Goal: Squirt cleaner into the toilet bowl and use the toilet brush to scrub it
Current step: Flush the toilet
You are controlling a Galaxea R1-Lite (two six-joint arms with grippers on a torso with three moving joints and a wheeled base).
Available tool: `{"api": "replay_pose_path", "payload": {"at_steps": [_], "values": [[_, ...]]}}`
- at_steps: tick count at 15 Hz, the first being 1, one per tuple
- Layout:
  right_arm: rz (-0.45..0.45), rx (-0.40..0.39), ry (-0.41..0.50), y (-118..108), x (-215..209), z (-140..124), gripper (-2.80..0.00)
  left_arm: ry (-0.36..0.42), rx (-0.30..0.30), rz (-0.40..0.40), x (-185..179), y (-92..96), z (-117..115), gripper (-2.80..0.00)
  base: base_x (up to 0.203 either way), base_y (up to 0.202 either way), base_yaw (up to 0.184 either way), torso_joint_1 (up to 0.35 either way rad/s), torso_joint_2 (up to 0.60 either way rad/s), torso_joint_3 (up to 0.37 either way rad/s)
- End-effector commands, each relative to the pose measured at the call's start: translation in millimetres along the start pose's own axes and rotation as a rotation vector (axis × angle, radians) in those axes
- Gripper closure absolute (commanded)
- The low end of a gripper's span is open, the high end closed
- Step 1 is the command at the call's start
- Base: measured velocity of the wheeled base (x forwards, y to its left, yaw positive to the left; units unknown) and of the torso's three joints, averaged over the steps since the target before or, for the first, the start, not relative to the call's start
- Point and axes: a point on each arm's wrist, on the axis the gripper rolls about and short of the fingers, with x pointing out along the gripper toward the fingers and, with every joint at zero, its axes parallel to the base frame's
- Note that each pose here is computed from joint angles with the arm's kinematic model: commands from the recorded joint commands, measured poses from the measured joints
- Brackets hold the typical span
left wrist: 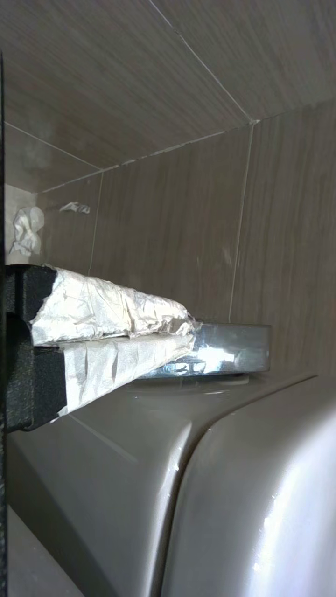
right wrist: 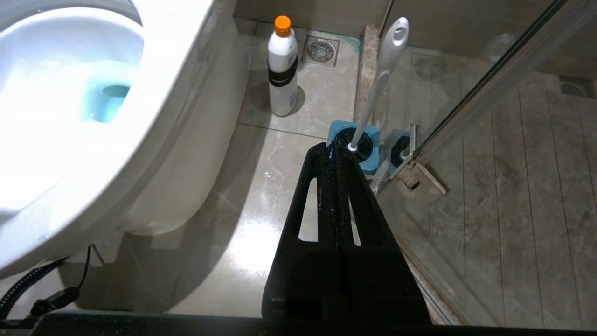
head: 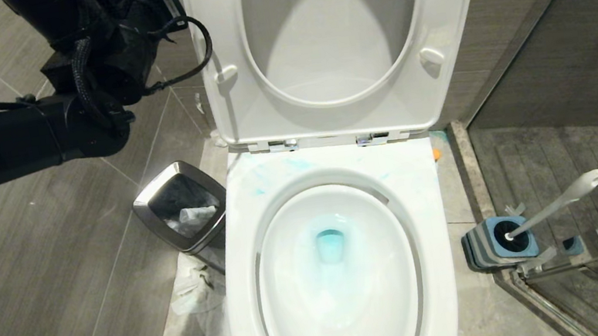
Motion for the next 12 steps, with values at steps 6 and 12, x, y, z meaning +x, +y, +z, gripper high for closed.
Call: {"api": "replay_pose_path", "payload": {"at_steps": [6, 12], "values": [[0.0, -0.001, 0.026, 0.1, 1.7, -7.2, 0.0, 0.052, 0.016, -0.01, 5.0, 0.1, -27.0, 0.0, 0.0, 0.0, 0.0, 0.0, 0.0, 0.0], [0.0, -0.001, 0.026, 0.1, 1.7, -7.0, 0.0, 0.051, 0.018, -0.078, 5.0, -1.5, -28.0, 0.0, 0.0, 0.0, 0.0, 0.0, 0.0, 0.0]]}}
